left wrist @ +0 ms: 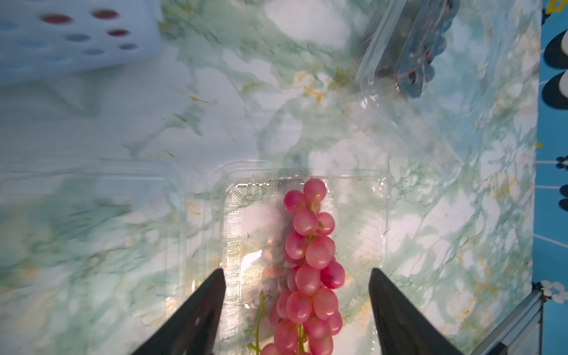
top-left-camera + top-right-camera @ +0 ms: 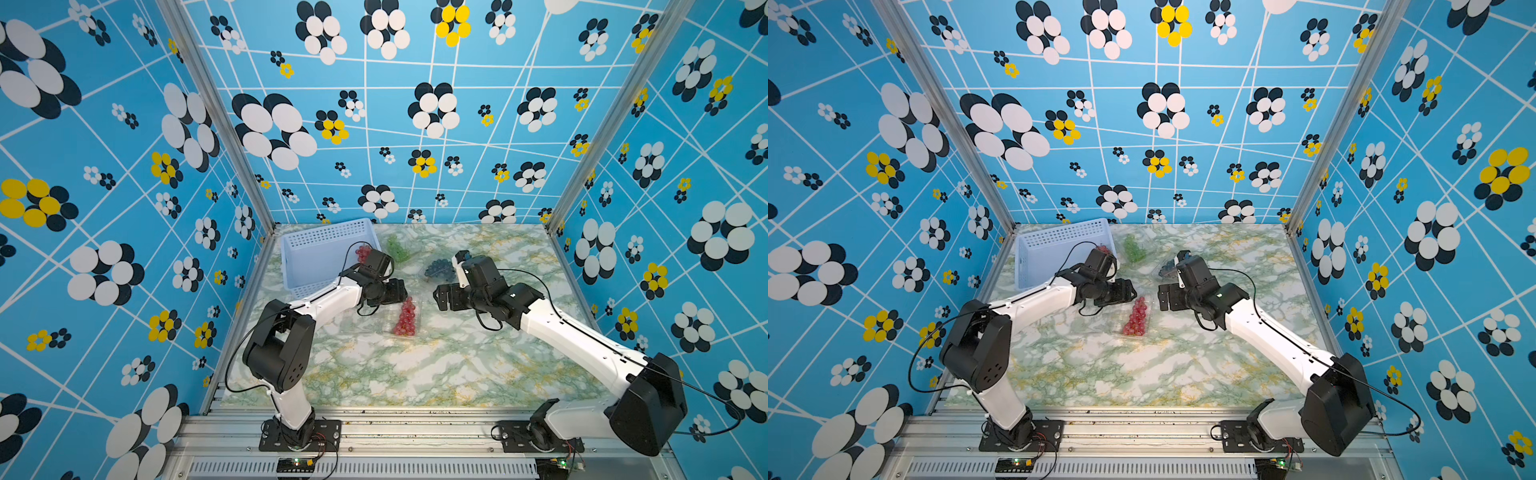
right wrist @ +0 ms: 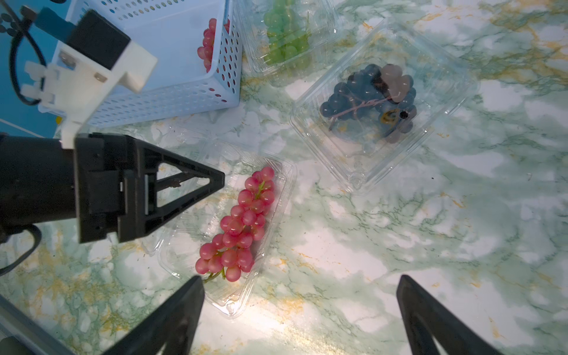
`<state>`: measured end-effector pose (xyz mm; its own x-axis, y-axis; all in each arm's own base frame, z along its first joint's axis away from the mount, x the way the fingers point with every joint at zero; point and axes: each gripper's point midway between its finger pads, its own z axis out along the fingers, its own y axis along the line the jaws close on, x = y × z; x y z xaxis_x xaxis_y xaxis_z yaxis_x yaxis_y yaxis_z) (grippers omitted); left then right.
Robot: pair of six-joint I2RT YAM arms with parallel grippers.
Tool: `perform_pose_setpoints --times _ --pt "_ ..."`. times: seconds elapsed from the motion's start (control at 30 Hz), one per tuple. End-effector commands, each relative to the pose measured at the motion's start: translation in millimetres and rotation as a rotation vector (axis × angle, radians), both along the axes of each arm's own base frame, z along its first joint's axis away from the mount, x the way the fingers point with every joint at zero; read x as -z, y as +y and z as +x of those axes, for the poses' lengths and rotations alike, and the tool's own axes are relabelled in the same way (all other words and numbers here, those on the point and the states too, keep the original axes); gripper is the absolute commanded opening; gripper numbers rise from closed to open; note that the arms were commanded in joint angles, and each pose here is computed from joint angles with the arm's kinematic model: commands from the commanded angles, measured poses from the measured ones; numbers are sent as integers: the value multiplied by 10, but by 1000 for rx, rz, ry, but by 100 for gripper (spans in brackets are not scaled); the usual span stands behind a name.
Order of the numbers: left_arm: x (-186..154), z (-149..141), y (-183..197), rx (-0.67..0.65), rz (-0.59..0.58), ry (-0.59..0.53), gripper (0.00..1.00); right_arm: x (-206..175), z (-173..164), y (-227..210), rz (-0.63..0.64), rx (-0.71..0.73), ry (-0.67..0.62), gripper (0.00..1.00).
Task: Pack grapes into containers
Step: Place the grape into the packing box.
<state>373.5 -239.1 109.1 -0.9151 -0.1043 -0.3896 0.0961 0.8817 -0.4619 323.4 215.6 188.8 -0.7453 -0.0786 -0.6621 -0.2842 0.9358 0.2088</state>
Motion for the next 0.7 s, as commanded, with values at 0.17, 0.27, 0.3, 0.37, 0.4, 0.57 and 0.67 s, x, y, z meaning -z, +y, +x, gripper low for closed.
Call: perform_pose_setpoints --times 0.17,0.27,0.3,0.37,0.4,0.57,0.67 --pt "-676 208 353 -39 5 -146 100 -260 133 54 27 -3 -58 99" --pt "-853 359 566 -105 -7 -189 100 -289 171 115 43 -15 -60 99" --pt "-897 431 674 -146 -18 -200 100 -297 186 139 46 -20 -58 99" --pt "-935 586 881 -228 -57 -205 100 -335 221 192 56 -32 -60 99" --pt "-940 679 1008 -276 -73 -201 99 -355 244 220 60 -38 -62 99" --pt "-762 1087 1361 -400 -97 -130 99 -501 388 376 80 -73 -84 99" --pt "-627 1331 1343 -399 -141 -94 100 -565 492 482 77 -97 -89 99"
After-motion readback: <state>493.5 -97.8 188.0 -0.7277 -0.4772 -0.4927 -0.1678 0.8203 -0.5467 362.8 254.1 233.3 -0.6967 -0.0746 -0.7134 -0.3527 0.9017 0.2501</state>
